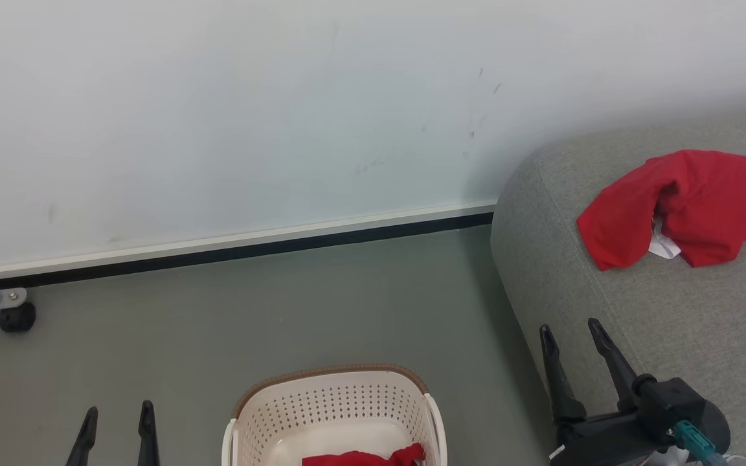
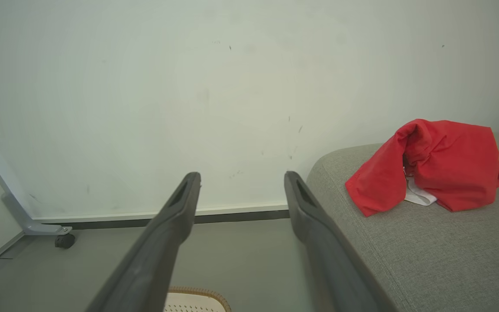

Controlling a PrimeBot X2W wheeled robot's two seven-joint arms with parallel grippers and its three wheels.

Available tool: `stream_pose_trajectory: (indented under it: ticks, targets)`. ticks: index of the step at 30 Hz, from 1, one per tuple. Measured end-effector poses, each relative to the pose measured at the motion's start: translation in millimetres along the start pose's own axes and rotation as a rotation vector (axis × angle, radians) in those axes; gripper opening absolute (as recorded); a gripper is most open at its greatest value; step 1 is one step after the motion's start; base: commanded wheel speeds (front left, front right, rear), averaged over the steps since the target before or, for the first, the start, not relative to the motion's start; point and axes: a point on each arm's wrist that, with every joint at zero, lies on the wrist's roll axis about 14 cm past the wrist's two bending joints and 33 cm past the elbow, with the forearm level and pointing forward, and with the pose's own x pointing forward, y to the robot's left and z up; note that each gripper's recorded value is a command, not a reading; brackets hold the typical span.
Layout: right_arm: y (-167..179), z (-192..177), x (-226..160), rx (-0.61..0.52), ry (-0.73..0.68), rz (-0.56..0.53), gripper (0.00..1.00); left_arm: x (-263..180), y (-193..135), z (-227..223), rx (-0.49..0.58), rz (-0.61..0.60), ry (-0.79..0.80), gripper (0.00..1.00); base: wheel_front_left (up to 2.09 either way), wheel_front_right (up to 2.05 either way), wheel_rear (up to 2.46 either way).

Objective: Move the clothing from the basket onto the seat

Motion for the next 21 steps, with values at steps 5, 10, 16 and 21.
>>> stream_pose_trajectory:
  ticks: [5,10,16,21]
  targets:
    - [-1.1,-2.1,-1.2,-0.014,0.005,-0.002,1.00,0.8,-2.4,0.2,-0.004,-0.003,-0.002,1.00,0.00,0.00,0.00]
    - [-5.8,-6.0,-1.6,-0.010,0.016,-0.016,1.00,3.5,-6.0,0.0,-0.005,-0.013,-0.001,1.00,0.00,0.00,0.00]
    - [-16.4,-6.9,6.4,-0.015,0.018,-0.039,1.00,9.5,-19.4,-9.3,0.007,-0.061,0.026,1.00,0.00,0.00,0.00]
    - [-25.1,2.5,26.0,-0.026,-0.018,-0.053,1.00,30.3,-36.4,-10.7,-0.006,-0.111,0.022,1.00,0.00,0.00,0.00]
